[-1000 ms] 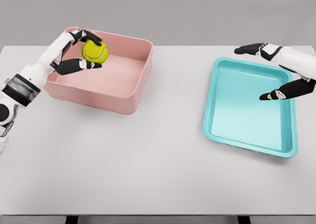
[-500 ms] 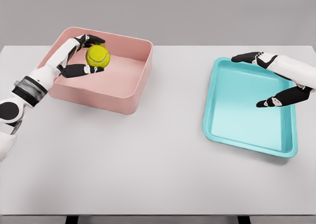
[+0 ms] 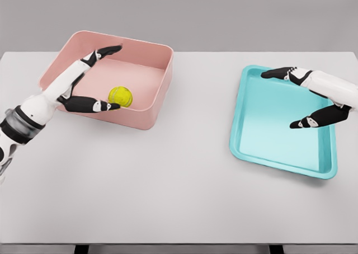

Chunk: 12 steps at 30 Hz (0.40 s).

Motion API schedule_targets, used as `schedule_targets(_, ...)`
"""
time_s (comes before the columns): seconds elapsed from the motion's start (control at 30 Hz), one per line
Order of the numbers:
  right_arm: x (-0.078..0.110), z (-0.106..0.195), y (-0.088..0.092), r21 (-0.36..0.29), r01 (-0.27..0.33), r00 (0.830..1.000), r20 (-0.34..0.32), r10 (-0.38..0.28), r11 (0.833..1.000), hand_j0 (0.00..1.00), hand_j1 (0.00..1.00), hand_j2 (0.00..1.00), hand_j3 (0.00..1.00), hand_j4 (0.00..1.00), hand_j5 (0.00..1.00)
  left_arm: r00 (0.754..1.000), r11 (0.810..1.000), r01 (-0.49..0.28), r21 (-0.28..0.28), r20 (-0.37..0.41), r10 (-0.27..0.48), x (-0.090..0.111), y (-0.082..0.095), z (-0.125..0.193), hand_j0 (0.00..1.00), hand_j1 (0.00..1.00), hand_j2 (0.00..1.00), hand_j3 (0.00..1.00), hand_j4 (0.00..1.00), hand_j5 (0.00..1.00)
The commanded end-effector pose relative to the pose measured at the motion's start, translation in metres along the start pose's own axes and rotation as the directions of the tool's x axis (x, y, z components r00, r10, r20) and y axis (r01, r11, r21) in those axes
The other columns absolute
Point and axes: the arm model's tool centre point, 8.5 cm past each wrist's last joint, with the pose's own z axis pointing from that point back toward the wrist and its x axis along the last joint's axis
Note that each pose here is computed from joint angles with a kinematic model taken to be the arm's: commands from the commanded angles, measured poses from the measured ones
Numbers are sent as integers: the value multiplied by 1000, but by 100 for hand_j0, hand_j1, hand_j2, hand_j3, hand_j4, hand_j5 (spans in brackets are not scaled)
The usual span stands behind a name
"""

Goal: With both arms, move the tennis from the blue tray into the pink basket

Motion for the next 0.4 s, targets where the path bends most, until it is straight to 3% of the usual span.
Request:
schedule_targets(0.0,2,2,-3,-4,-13,1000,12,13,1000,100,100,100,100,100,100,995,998,70,7,71,-71,17,23,14,100,100,100,100,100,100)
schedule_targets(0.1,3,9,-11,-13,-35,999,0,35,999,100,100,100,100,100,100,993,993,114,25,-22,-113,11,41,51,100,100,100,100,100,100)
schedule_targets(0.17,3,21,-21,-45,-54,998,-24,53,998,100,100,100,100,100,100,988,993,121,2,-93,-120,4,39,77,100,100,100,100,100,100)
schedule_targets(0.23,0,38,-23,-77,-56,997,-62,52,995,100,100,100,100,100,100,982,991,134,-18,-131,-135,2,43,90,100,100,100,100,100,100)
schedule_targets(0.37,-2,38,-15,-66,-36,998,-62,32,997,100,100,100,100,100,100,978,989,150,-16,-146,-151,4,49,96,100,100,100,100,100,100)
